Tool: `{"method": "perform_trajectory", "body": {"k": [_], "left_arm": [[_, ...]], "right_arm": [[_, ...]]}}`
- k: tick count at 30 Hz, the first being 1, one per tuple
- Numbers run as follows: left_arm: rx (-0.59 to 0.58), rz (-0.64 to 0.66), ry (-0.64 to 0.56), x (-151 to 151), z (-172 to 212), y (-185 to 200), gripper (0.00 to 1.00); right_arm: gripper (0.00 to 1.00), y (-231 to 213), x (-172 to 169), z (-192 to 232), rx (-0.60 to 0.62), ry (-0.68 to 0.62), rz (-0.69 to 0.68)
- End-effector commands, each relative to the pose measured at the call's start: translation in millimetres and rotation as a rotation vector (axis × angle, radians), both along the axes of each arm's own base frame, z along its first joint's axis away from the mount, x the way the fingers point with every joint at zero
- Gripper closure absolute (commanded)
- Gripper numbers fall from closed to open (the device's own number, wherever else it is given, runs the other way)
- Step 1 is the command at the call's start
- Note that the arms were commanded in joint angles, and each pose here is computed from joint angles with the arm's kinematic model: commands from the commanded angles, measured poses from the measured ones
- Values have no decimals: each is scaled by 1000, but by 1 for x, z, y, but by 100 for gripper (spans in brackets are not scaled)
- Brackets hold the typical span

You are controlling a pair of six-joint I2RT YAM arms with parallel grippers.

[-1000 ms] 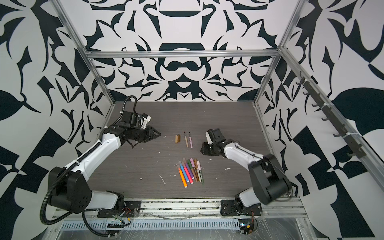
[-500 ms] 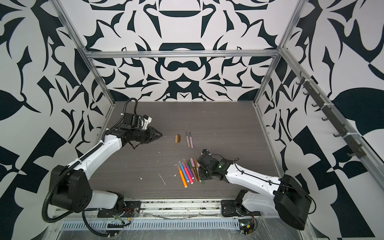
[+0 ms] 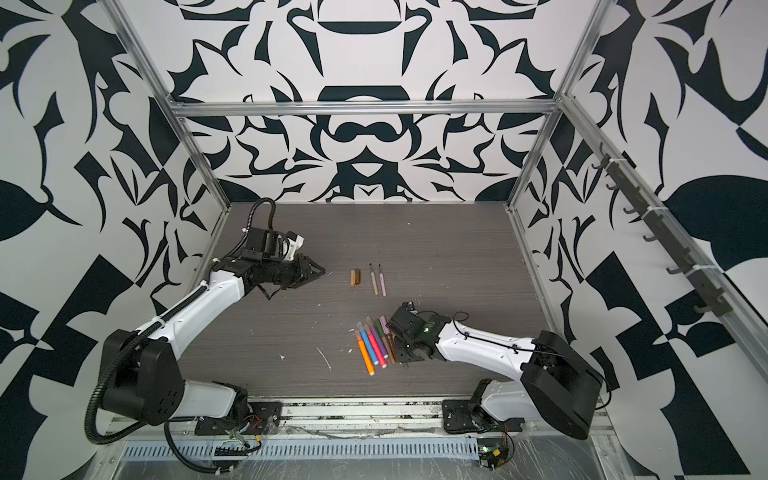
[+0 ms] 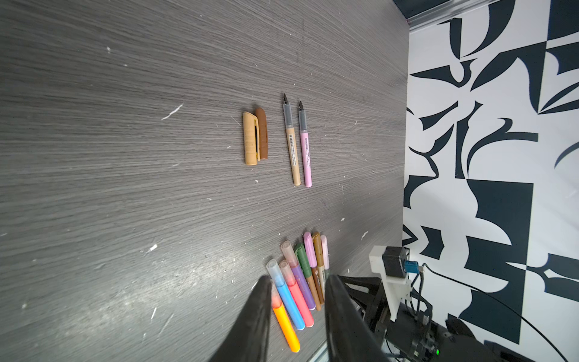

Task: Open the pen caps
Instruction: 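Raise the open right gripper and move it over the marker cluster, then grasp the green pen with pale pink cap by its barrel with the right gripper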

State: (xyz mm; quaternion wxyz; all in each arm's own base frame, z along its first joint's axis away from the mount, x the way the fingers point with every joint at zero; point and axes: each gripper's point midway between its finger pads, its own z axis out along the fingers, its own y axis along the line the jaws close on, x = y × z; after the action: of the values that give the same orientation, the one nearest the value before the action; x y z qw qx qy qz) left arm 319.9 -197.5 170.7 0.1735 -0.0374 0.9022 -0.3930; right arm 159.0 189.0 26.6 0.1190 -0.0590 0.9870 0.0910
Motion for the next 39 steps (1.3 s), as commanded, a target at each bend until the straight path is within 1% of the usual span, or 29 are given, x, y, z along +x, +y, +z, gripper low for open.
{"method": "perform_trajectory", "body": {"k": [1,10,15,20,24,27,34,38,39], "left_arm": [[-11,-10,19,-4,-6,-1,68],[-18,-10,15,-3,-3,-2,68],[-17,-10,21,-5,-5,-1,68],[-18,-10,27,-7,-7,-1,68],[-28,-10,33,-8,-7,-2,68],[-39,-8,43,-10,-5,-4,68],[-49,-38,53,-34,-2,-22,68],[-41,-48,50,-51,-1,-33,68],[-51,-54,29,-56,7,-35,68]], "right_arm": [[76,4,6,13,21,-47,-5],[75,8,5,6,-6,-13,10],[77,6,6,4,-29,-8,-4],[82,0,8,3,-64,-11,-30],[82,0,9,2,-78,-4,-34],[79,0,10,-2,-95,6,-35],[77,1,13,-8,-140,22,-29],[84,-1,13,-9,-142,15,-31],[85,-1,12,-9,-137,13,-28]]}}
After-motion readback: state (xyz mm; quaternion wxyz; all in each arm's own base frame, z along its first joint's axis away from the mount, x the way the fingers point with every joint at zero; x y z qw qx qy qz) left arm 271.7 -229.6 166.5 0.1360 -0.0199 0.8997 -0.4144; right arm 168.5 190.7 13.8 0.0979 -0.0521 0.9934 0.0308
